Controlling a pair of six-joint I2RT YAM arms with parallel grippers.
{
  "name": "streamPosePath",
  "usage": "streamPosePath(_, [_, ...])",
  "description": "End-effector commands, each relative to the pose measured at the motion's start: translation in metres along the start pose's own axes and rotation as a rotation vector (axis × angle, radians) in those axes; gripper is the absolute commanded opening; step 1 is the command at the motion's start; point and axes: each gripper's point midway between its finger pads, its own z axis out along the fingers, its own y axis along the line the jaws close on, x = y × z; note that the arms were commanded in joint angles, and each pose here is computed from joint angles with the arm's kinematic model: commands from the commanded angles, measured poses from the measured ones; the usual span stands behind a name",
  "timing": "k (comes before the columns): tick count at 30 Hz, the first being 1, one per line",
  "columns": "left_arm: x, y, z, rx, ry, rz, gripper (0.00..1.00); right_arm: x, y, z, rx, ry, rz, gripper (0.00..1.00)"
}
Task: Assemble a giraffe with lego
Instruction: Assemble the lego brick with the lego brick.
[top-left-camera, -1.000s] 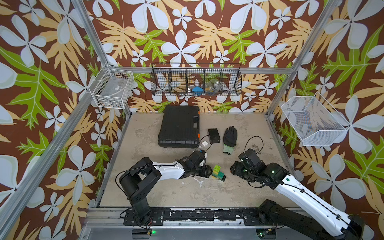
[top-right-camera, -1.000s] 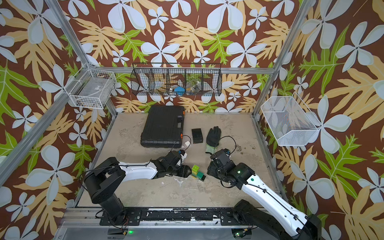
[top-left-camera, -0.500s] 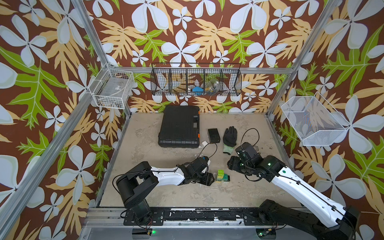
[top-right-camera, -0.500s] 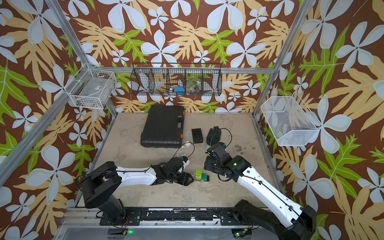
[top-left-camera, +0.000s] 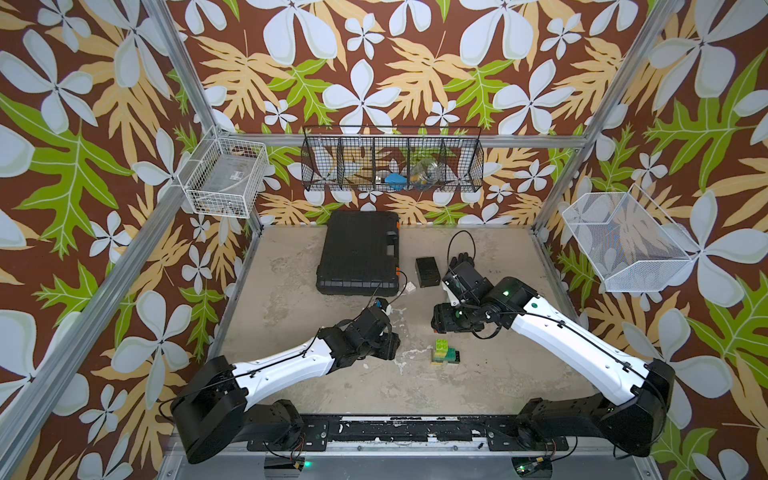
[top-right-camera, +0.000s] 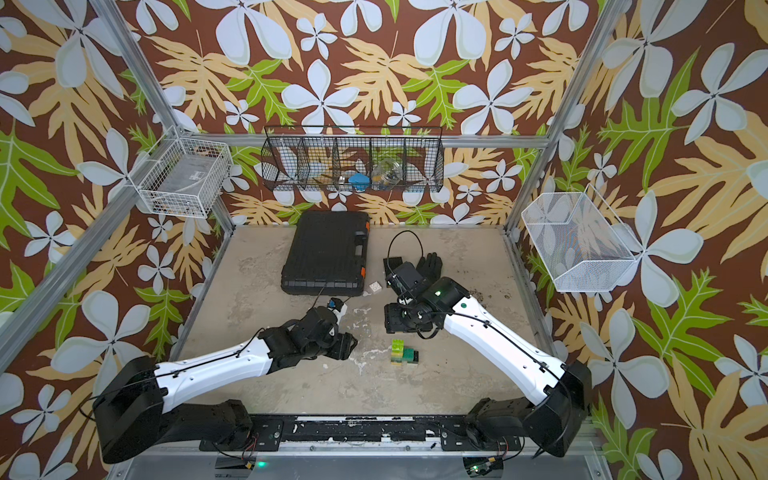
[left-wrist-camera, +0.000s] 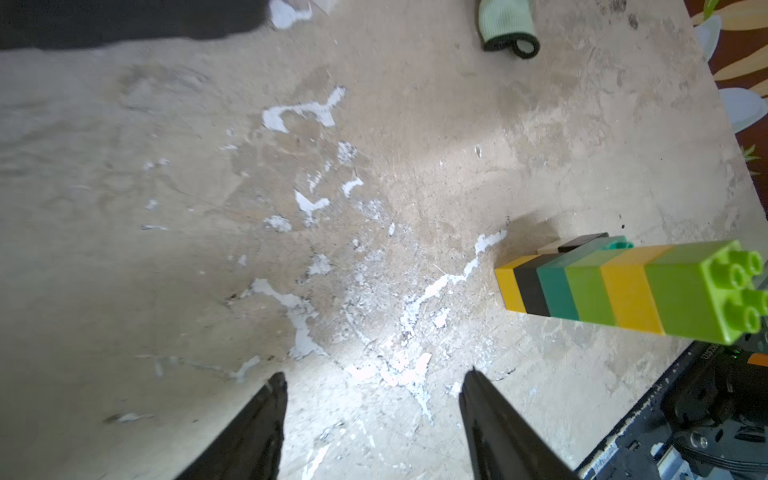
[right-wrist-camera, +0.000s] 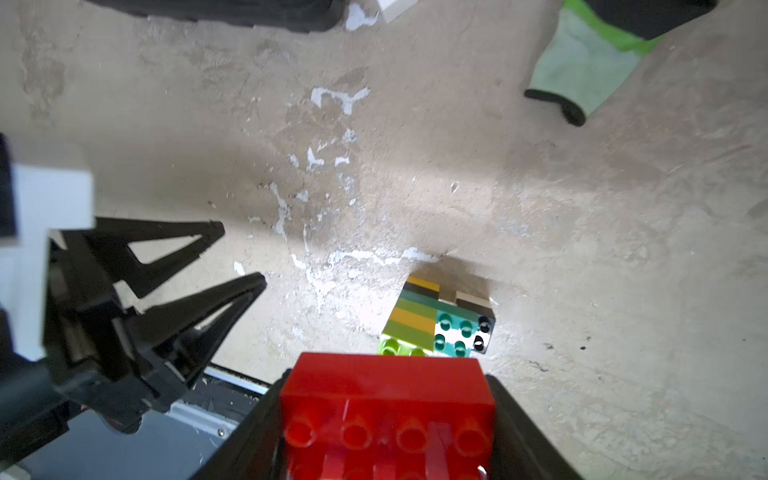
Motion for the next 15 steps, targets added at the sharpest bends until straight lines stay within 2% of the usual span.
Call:
streamPosePath(1, [-0.004, 0.018, -0.011, -0.094, -0.009, 0.039, 0.70, 0.013, 0.004, 0.010, 0.001, 0.051, -0.014, 0.43])
streamPosePath(15, [-0.011, 0.020, -0.029, -0.101, -0.058, 0.038, 0.70, 0.018, 0.003, 0.028, 0.080, 0.060, 0.015, 0.43])
